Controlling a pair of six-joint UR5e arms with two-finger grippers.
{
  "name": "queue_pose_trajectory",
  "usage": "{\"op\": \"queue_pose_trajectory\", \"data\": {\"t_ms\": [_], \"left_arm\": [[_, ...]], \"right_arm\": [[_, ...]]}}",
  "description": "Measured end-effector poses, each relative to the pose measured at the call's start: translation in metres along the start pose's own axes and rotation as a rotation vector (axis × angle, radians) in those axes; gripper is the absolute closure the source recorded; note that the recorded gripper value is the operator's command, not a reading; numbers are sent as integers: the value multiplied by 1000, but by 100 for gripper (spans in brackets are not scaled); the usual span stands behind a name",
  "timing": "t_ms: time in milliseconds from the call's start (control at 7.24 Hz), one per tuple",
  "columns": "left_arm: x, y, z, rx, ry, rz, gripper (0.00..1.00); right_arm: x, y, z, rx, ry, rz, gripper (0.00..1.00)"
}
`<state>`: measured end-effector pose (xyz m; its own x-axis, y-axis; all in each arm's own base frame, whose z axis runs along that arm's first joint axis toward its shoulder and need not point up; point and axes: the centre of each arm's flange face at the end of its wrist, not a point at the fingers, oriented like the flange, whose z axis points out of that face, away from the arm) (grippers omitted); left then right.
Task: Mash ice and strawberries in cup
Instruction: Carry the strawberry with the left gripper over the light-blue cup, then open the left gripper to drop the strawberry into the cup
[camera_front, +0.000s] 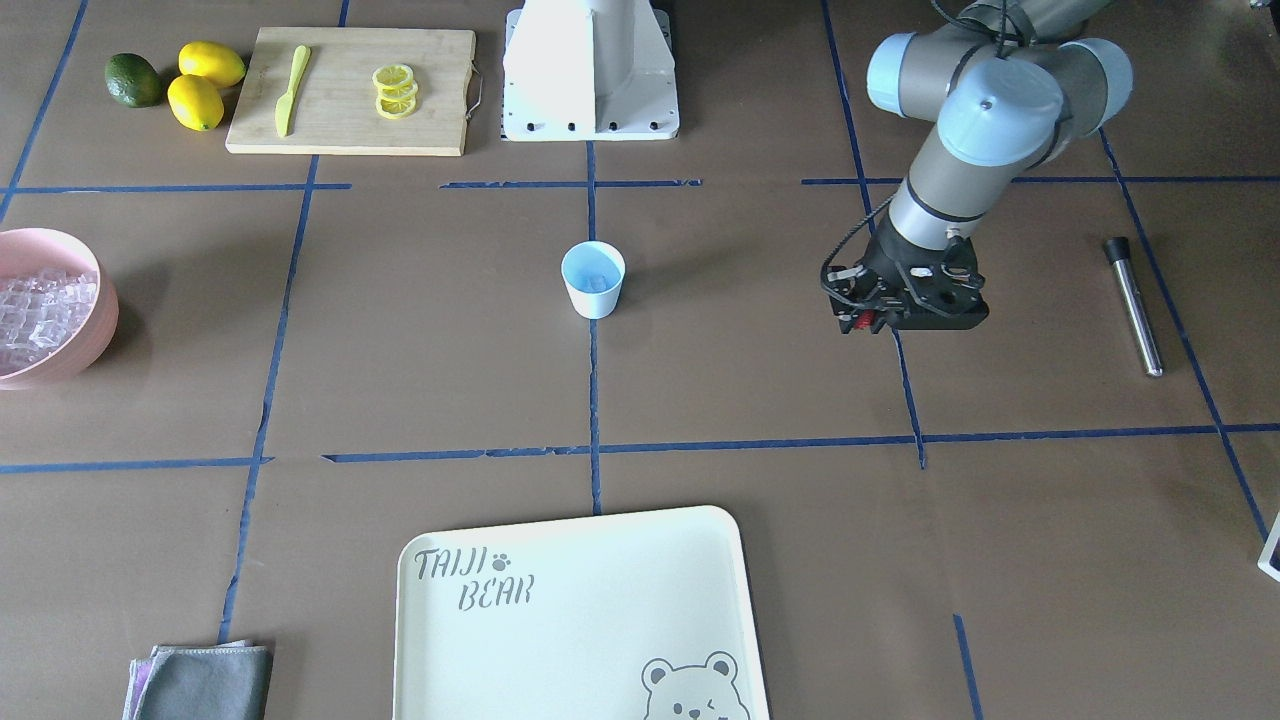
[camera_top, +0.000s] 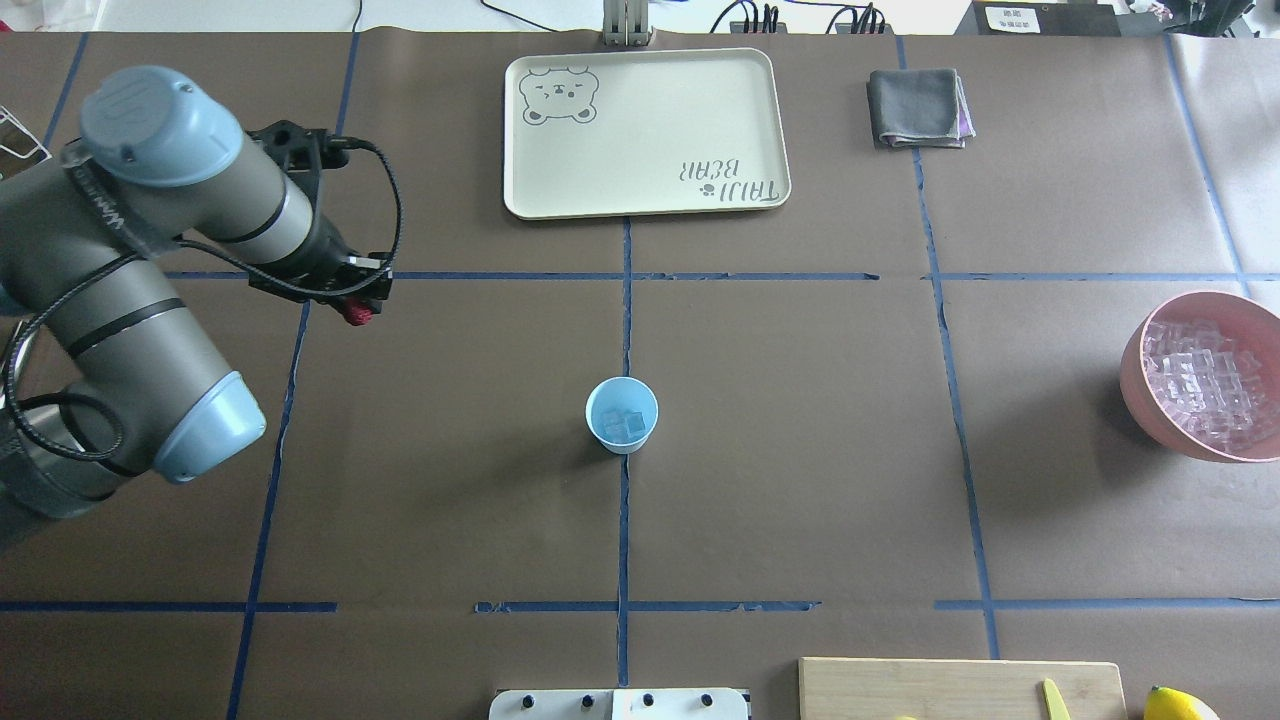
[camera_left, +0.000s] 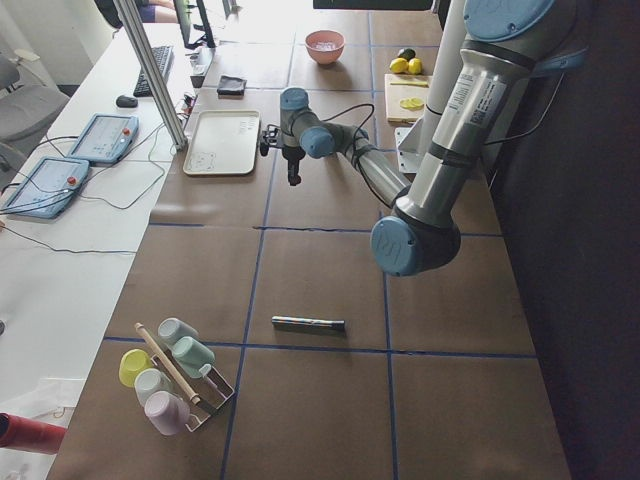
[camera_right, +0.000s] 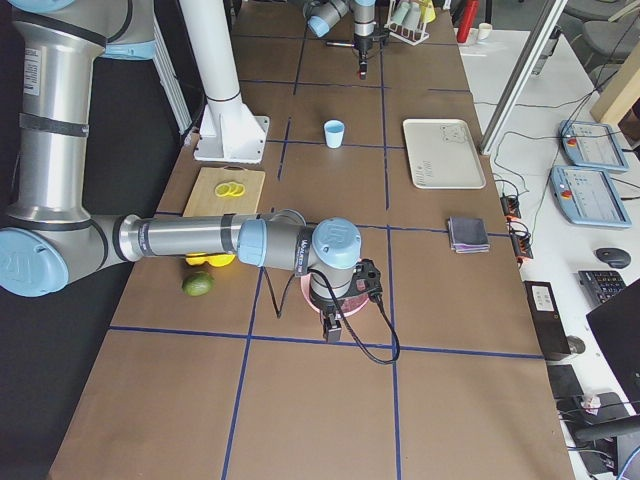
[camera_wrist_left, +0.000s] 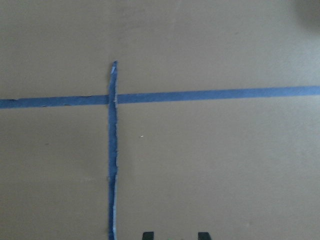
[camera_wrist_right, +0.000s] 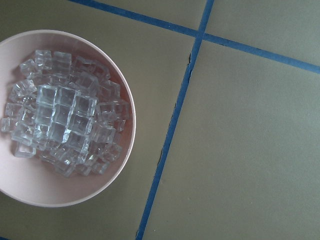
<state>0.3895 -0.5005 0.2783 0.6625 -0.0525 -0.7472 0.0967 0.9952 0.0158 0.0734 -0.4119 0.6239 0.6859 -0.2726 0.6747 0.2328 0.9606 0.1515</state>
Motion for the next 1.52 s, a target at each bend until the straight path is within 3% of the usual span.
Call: {"op": "queue_pose_trajectory", "data": {"t_ms": [276, 553, 691, 967, 1106, 1520], "left_arm": [[104, 25, -21, -4, 21, -102, 98], [192, 55, -6, 19, 14, -150, 96], [222, 70, 2, 18, 9, -156, 89], [247, 92, 15, 14, -1, -146, 24], [248, 96, 19, 12, -5, -141, 0], [246, 100, 17, 9, 0, -130, 0]], "right_arm": [[-2, 0, -2, 4, 1, -3, 0], [-2, 0, -2, 3, 1, -3, 0], [-2, 1, -1, 3, 1, -2, 0], [-2, 2, -1, 1, 0, 0, 0], [-2, 3, -1, 1, 0, 0, 0], [-1, 3, 0, 0, 0, 1, 0]]}}
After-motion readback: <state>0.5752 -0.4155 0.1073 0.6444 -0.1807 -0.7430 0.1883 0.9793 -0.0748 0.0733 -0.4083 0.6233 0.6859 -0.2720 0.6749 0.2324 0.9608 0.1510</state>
